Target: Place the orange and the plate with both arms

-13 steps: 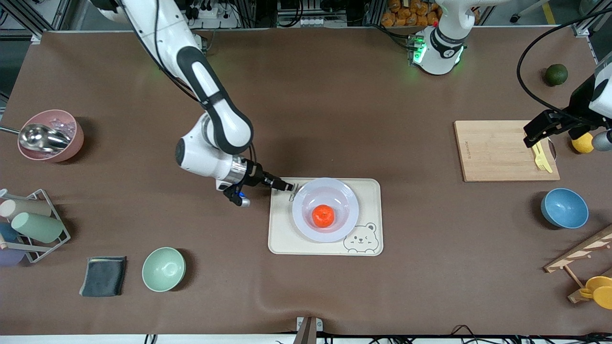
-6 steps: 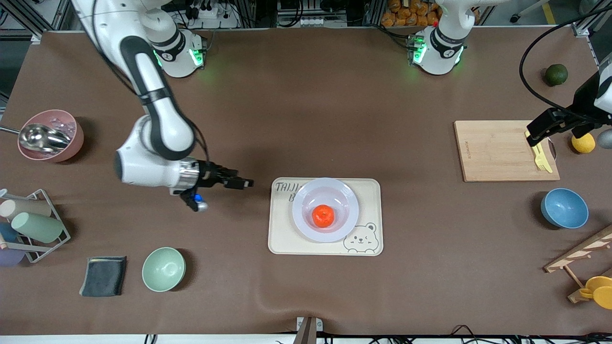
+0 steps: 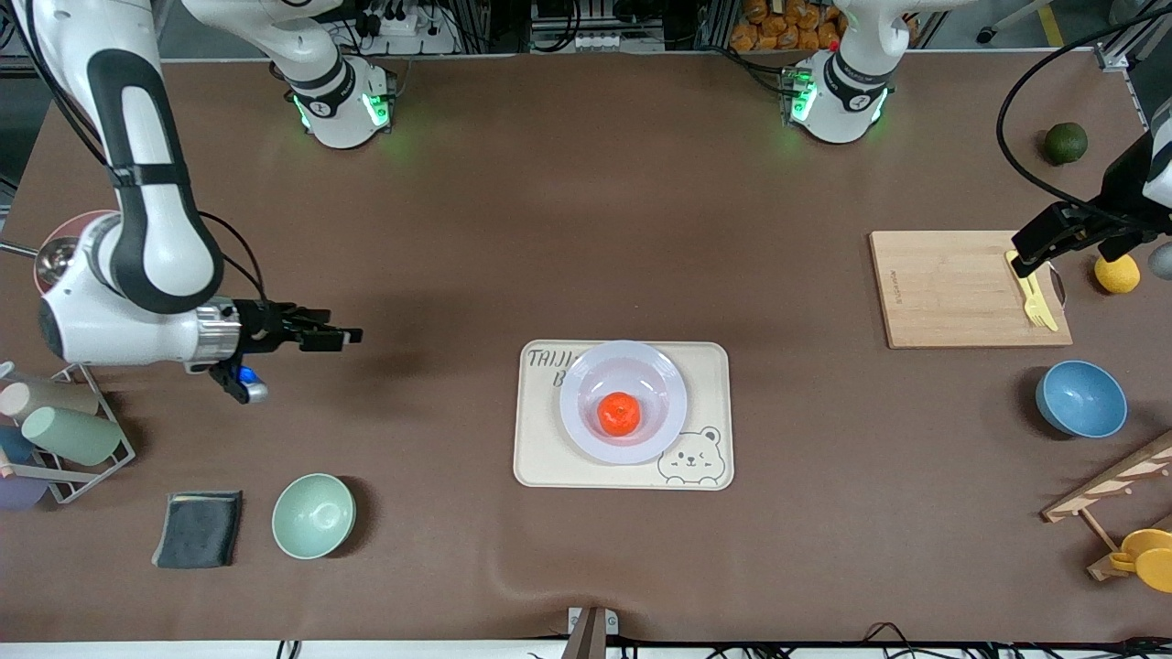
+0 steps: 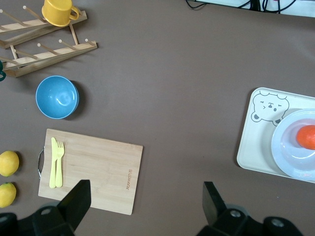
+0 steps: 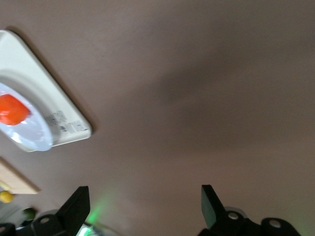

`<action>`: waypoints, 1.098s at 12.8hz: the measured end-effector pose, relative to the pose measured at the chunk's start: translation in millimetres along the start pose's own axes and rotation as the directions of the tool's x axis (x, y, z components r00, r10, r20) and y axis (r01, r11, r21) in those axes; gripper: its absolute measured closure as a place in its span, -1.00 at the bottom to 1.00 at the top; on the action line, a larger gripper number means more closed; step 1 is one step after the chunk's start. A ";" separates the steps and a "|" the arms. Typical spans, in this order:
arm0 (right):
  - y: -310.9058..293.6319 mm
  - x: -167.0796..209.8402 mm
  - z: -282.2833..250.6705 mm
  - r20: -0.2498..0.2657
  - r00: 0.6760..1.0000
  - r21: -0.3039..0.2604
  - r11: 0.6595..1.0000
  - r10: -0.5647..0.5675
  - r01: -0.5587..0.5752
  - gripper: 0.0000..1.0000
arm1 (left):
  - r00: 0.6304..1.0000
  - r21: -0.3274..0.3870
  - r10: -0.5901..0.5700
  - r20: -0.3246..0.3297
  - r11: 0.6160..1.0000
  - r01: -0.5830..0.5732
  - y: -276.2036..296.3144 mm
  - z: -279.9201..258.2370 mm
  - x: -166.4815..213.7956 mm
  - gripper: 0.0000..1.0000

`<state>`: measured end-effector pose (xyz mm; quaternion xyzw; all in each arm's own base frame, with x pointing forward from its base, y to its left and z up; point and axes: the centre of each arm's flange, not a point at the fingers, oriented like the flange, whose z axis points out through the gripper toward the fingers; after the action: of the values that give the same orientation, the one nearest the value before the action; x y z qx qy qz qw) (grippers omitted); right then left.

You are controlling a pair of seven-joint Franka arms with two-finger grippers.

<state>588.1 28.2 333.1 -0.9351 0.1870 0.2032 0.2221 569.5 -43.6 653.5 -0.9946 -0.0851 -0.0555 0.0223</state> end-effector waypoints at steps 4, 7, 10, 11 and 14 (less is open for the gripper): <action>45.6 -14.4 -104.5 -0.074 0.985 -0.200 0.970 -0.153 0.136 -1.00 | 1.000 0.001 0.001 0.003 1.000 -0.001 0.3 0.3 -0.5 -1.00; 39.7 -37.4 -150.6 -0.122 0.959 -0.363 0.911 -0.255 0.196 -1.00 | 1.000 -0.007 0.004 0.008 1.000 -0.004 2.9 0.0 -1.7 -1.00; 14.0 -81.3 -188.4 -0.177 0.925 -0.408 0.880 -0.337 0.243 -1.00 | 1.000 -0.048 0.001 0.016 0.999 0.000 5.9 -3.5 -5.0 -1.00; 11.1 -94.8 -200.7 -0.197 0.915 -0.409 0.877 -0.353 0.250 -1.00 | 1.000 -0.049 0.001 0.018 0.999 0.000 6.0 -3.6 -5.8 -1.00; 2.7 -132.8 -225.4 -0.227 0.896 -0.412 0.871 -0.382 0.267 -1.00 | 0.999 -0.042 0.006 0.035 0.999 -0.004 5.6 1.1 -11.7 -1.00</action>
<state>541.3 -50.4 578.3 -0.9978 0.0150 0.0491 0.0418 559.2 -51.0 650.8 -0.9958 -0.0818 -0.0400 -0.0001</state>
